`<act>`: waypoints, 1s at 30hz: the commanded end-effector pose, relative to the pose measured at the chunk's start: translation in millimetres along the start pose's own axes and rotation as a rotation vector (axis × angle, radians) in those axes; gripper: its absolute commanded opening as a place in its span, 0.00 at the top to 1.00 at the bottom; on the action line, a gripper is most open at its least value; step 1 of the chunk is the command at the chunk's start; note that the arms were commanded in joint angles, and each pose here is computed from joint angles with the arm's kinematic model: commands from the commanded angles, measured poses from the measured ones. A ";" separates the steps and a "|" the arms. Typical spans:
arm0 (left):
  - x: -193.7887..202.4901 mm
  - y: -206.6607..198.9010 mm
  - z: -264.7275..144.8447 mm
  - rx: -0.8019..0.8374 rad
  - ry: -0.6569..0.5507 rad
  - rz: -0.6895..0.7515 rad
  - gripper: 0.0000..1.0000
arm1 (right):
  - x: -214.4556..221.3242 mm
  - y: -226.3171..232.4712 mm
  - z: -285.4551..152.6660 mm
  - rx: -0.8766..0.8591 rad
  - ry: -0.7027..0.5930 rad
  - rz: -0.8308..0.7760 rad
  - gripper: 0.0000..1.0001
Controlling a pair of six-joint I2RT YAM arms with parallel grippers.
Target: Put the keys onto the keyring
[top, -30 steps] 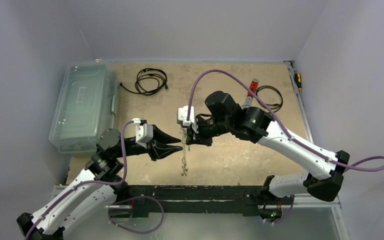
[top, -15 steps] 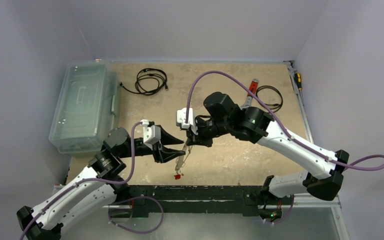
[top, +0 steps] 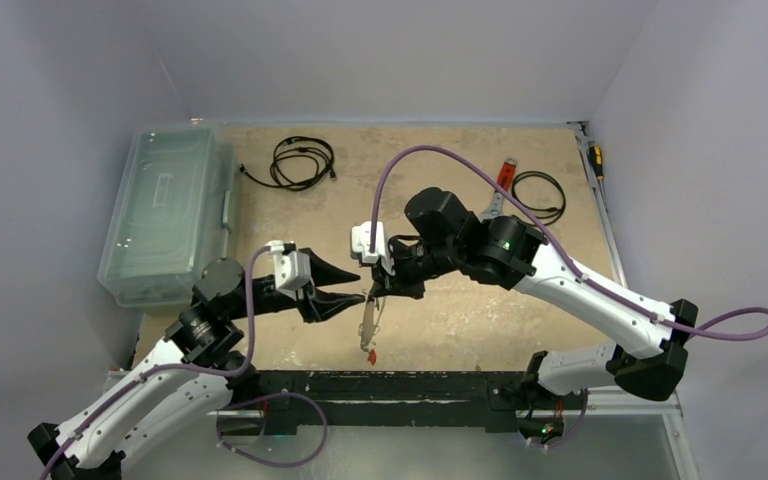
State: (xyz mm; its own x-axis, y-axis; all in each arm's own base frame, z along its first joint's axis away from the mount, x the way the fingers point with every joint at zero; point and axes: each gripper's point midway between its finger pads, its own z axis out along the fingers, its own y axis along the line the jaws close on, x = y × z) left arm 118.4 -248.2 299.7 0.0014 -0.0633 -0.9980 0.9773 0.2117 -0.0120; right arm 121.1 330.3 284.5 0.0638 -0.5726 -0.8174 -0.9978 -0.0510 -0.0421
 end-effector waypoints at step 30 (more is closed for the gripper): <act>3.4 -13.1 11.8 0.112 0.000 -0.068 1.00 | -41.9 13.9 -17.3 -0.025 -0.151 -0.106 1.00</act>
State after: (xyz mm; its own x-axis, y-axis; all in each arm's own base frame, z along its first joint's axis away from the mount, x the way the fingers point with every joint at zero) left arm 110.3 -262.3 289.1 -0.0817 -0.0390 -0.9959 0.9904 0.1089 -0.0855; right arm 111.9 330.8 290.6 0.0967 -0.5506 -0.8291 -0.9942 -0.0934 -0.0539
